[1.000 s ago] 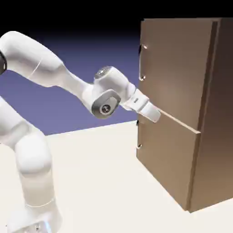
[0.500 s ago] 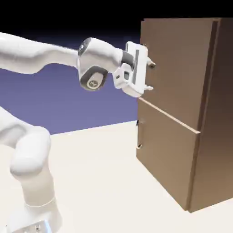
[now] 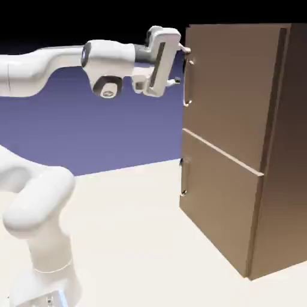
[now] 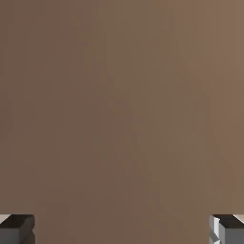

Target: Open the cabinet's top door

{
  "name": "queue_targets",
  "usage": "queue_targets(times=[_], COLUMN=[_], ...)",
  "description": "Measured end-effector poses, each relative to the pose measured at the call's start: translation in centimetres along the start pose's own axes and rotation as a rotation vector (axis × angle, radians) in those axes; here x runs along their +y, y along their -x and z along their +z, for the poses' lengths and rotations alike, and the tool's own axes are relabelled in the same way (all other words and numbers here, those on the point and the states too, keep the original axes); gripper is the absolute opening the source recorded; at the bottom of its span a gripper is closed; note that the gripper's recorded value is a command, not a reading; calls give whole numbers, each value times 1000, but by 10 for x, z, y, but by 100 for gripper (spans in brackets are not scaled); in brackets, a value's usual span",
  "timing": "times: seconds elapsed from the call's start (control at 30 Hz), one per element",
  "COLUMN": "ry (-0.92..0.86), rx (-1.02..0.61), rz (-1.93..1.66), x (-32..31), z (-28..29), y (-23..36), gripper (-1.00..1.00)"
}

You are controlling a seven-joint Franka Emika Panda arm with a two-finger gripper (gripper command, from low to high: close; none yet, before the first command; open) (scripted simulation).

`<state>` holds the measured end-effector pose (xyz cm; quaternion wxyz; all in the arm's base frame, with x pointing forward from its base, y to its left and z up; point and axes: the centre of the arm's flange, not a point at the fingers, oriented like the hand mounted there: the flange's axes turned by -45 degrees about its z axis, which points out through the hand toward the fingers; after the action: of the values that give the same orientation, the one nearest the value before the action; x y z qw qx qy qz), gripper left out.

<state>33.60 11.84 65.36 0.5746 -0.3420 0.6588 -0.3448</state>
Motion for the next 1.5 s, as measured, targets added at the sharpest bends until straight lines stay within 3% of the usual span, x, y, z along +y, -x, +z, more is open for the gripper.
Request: queue_targets(times=[0.57, 0.77, 0.8, 1.5], ry=[-36, -36, -36, 346], rx=[-102, -102, -102, -312], rz=[1016, 1017, 1017, 979], x=[131, 127, 127, 89], z=[38, 87, 87, -55], y=[50, 54, 54, -36], gripper=[0, 0, -100, -100])
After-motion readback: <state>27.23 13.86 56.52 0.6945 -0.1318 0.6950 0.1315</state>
